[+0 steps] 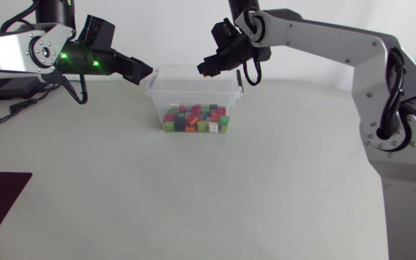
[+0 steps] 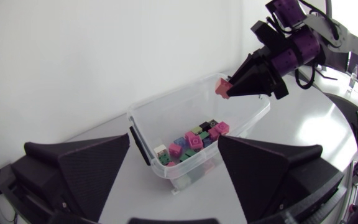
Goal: Place the duplo bricks in the container
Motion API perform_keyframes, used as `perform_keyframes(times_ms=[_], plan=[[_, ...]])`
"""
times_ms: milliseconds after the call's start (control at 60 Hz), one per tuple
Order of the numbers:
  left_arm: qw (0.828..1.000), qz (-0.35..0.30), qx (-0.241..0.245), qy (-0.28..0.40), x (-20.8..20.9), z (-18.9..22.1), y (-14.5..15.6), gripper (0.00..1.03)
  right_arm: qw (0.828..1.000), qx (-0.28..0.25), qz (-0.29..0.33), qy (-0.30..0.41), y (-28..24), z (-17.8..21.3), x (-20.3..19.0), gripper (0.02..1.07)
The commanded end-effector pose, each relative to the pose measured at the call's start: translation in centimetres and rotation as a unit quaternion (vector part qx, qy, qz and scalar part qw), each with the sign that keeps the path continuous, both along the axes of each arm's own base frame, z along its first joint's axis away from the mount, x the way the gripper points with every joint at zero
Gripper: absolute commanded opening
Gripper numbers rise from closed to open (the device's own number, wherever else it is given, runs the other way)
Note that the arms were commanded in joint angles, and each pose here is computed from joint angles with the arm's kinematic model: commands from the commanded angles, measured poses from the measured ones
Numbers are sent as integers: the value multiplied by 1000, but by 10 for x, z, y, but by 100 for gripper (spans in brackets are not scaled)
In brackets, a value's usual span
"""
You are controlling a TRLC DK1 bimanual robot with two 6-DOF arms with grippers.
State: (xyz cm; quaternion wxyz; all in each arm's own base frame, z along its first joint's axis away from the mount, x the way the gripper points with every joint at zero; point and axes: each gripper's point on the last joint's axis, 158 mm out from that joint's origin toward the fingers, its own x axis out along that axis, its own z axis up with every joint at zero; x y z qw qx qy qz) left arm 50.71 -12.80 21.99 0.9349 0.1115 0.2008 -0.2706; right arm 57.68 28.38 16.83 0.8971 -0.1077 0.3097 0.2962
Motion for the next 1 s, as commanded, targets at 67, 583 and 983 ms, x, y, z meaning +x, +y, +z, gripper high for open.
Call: perform_keyframes(times_ms=[67,583,983], plan=[[1000,9,-6,-2,-9,3,8,99,1000,-2,-11,7,5,-11,7,41],[1000,23,-6,-5,-37,4,24,99,999,-19,-44,-20,-34,32,-20,103],[995,98,18,-31,-76,7,60,99,987,-51,-133,-74,-129,57,-78,103]])
